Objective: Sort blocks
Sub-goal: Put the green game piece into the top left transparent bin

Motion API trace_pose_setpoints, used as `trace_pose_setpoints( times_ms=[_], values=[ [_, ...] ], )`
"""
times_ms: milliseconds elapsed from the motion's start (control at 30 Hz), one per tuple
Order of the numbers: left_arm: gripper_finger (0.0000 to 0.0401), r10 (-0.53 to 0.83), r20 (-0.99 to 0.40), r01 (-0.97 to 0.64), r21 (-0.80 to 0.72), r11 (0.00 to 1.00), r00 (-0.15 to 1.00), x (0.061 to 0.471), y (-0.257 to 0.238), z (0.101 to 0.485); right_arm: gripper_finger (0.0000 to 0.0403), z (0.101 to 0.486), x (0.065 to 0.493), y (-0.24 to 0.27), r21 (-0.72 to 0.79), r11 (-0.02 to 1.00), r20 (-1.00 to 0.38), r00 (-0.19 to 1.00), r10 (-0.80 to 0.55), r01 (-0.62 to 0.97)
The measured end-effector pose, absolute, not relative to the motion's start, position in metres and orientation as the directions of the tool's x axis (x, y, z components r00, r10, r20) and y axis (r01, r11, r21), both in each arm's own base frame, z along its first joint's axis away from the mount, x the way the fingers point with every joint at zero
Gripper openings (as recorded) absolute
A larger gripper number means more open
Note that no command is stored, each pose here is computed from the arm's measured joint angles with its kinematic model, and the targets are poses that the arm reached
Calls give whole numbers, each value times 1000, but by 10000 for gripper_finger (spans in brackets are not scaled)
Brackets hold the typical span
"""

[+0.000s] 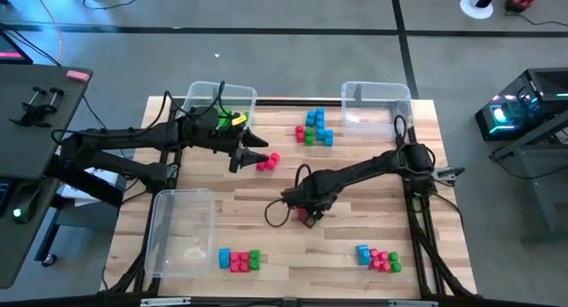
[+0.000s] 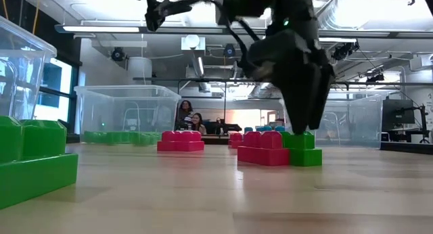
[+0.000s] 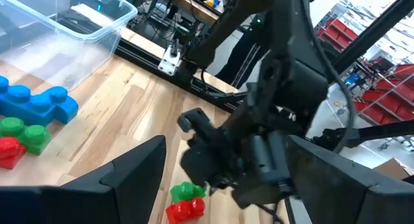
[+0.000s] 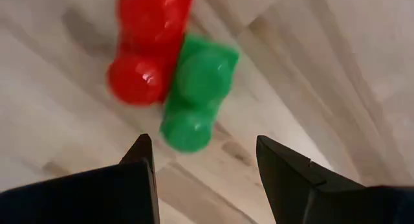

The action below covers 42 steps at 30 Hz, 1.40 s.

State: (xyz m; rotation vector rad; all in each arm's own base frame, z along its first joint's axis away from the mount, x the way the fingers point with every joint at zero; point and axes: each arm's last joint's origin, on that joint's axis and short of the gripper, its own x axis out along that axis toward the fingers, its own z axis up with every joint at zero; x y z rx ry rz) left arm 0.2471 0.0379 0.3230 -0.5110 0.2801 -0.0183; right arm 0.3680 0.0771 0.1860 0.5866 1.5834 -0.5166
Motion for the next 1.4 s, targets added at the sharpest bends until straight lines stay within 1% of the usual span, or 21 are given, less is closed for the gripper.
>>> trace_pose_setpoints(
  times_ms=[100,233,333,500,700,767,833,1000,1067,1167,1233,1300,1400],
  values=[
    [303,-86,-260,-53,-485,873,962,247,38,323,149,188,369,83,13,760,-998,-35,46,650],
    [303,-86,-259,-53,-485,873,962,247,38,323,149,179,369,83,-43,746,-998,-66,0,664],
    [303,-85,-252,-49,-484,874,964,247,38,324,149,169,372,83,-65,731,-996,-87,-8,679],
    [303,-84,-250,-49,-483,874,965,247,38,324,149,152,376,83,-91,734,-992,-124,-9,673],
    [303,-81,-248,-53,-490,870,965,247,38,324,147,145,380,82,-81,757,-992,-123,-1,649],
    [303,-81,-247,-52,-491,870,966,247,38,324,136,143,380,80,-73,761,-993,-117,4,644],
    [303,-81,-247,-53,-491,870,966,247,38,324,114,142,381,79,-70,767,-993,-117,7,638],
    [303,-81,-245,-53,-496,866,966,248,38,325,28,142,381,76,-67,782,-993,-117,7,620],
    [303,-89,-223,-34,-496,868,971,248,38,327,10,145,380,76,-69,791,-993,-116,3,607],
    [303,-126,-162,31,-493,870,979,248,37,335,15,152,376,74,-83,804,-992,-127,-9,589],
    [303,-132,-138,50,-482,875,982,247,37,344,10,163,368,72,-123,809,-986,-161,-36,575],
    [303,-130,-105,70,-447,892,986,246,38,355,4,186,358,71,-127,815,-987,-150,-50,565],
    [303,-123,-74,85,-392,916,990,244,38,367,5,225,343,67,-92,812,-995,-82,-54,577]
  ],
)
